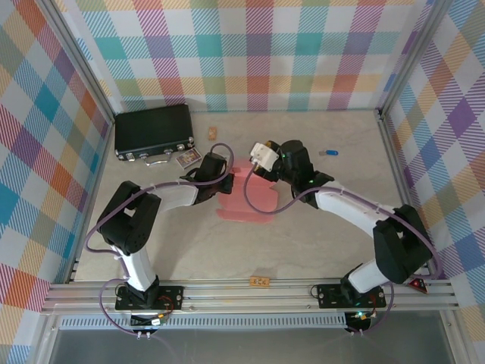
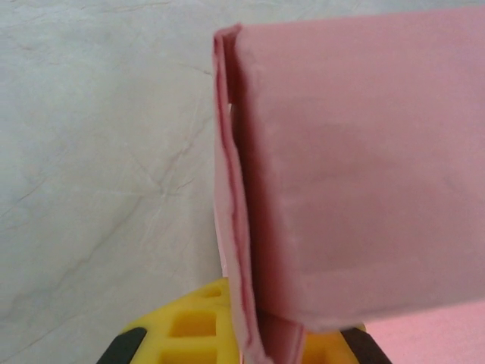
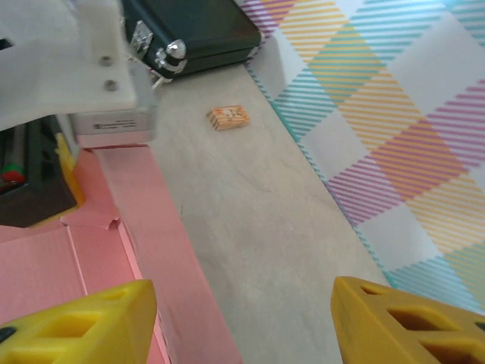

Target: Fold the paper box

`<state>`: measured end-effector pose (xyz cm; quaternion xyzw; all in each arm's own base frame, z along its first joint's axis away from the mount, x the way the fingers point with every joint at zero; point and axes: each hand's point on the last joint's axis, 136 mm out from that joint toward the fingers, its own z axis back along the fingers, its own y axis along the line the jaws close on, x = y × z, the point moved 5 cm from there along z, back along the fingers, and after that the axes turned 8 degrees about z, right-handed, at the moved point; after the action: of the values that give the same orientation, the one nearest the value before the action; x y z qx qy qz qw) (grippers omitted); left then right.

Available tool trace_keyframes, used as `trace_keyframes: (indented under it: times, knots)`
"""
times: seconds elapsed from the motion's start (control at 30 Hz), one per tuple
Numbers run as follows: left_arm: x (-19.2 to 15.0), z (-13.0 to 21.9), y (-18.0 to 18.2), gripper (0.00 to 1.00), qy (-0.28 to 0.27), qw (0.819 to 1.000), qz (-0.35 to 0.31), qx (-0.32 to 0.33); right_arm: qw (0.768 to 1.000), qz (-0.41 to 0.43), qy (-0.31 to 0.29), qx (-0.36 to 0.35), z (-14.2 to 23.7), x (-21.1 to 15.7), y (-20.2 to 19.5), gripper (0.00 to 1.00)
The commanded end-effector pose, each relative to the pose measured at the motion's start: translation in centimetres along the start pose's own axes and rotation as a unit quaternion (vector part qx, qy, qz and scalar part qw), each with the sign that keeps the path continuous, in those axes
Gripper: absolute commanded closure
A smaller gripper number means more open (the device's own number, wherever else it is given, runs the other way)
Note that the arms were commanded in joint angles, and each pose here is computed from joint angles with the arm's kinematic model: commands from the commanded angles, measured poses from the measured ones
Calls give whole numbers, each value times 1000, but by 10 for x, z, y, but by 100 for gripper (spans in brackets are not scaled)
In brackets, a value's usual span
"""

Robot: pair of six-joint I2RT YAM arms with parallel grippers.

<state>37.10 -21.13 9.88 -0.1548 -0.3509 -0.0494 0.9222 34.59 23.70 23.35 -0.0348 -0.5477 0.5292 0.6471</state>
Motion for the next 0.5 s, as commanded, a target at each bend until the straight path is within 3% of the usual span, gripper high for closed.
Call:
trace_keyframes:
  times: [0.0,0.23,0.47]
  knots:
    - [2,14,2,94,-12,1000,-2,21,994,-100,36,-4,10,-24,-11,38]
    - [-5,20,6,94,-14,999,-7,35,966,-216,136,-47,16,-90,-47,40]
    - [-9,19,4,95,-7,999,-9,35,949,-251,190,-2,-2,-132,-39,47]
